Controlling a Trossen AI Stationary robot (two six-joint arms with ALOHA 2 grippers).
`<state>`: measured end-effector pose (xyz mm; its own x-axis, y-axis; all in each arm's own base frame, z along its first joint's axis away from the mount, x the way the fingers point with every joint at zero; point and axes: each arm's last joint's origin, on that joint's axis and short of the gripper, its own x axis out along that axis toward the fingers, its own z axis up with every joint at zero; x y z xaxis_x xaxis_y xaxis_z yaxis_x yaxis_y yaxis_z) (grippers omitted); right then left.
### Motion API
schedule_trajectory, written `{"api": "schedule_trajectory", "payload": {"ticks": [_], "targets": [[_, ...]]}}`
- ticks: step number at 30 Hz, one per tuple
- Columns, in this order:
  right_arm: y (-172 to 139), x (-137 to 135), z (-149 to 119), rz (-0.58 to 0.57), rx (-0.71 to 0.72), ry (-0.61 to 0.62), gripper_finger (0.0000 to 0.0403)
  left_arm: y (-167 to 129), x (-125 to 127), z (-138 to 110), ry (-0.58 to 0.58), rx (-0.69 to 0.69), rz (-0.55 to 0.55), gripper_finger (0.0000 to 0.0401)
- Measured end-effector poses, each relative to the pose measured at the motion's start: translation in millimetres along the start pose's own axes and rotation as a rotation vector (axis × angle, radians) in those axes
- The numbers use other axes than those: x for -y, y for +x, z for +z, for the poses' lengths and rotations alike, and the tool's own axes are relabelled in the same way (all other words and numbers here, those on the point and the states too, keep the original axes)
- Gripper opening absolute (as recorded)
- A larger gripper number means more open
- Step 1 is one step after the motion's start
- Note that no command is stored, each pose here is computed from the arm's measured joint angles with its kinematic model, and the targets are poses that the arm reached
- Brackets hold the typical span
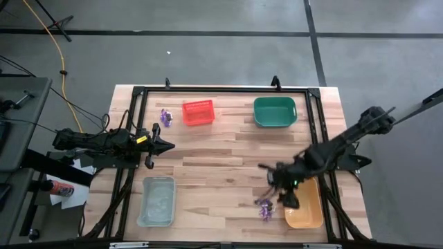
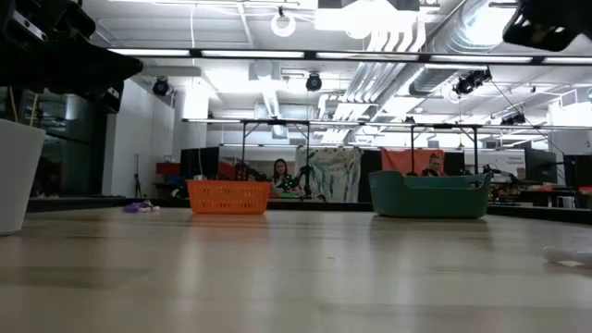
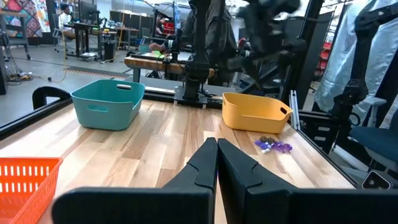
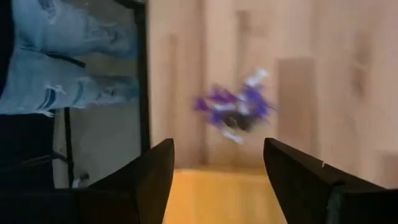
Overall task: Sort Halloween decoration
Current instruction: Put the black skull toy into the green bin
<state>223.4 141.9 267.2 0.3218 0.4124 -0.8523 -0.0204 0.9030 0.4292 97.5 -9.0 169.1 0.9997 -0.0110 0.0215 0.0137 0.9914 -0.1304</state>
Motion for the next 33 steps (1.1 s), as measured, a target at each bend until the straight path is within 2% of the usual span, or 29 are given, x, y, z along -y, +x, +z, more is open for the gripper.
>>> {"api": "schedule_trajectory", "payload": {"ticks": [3,6,14,24,33], "targets": [[24,-13,-2,-0.022,0.003,-0.053,0.0243,0,0,0,0.000,0.000,0.000,0.0000],[50,-18,-7,-0.069,-0.059,-0.078,0.0243,0,0,0,0.000,0.000,0.000,0.0000],[104,-11,-15,-0.207,-0.177,-0.084,0.0243,0,0,0,0.000,0.000,0.000,0.0000],[116,0,-13,-0.353,-0.138,-0.082,0.0243,0,0,0,0.000,0.000,0.001,0.0000],[116,-1,-13,-0.364,-0.128,-0.088,0.0243,0,0,0,0.000,0.000,0.000,0.0000]]}}
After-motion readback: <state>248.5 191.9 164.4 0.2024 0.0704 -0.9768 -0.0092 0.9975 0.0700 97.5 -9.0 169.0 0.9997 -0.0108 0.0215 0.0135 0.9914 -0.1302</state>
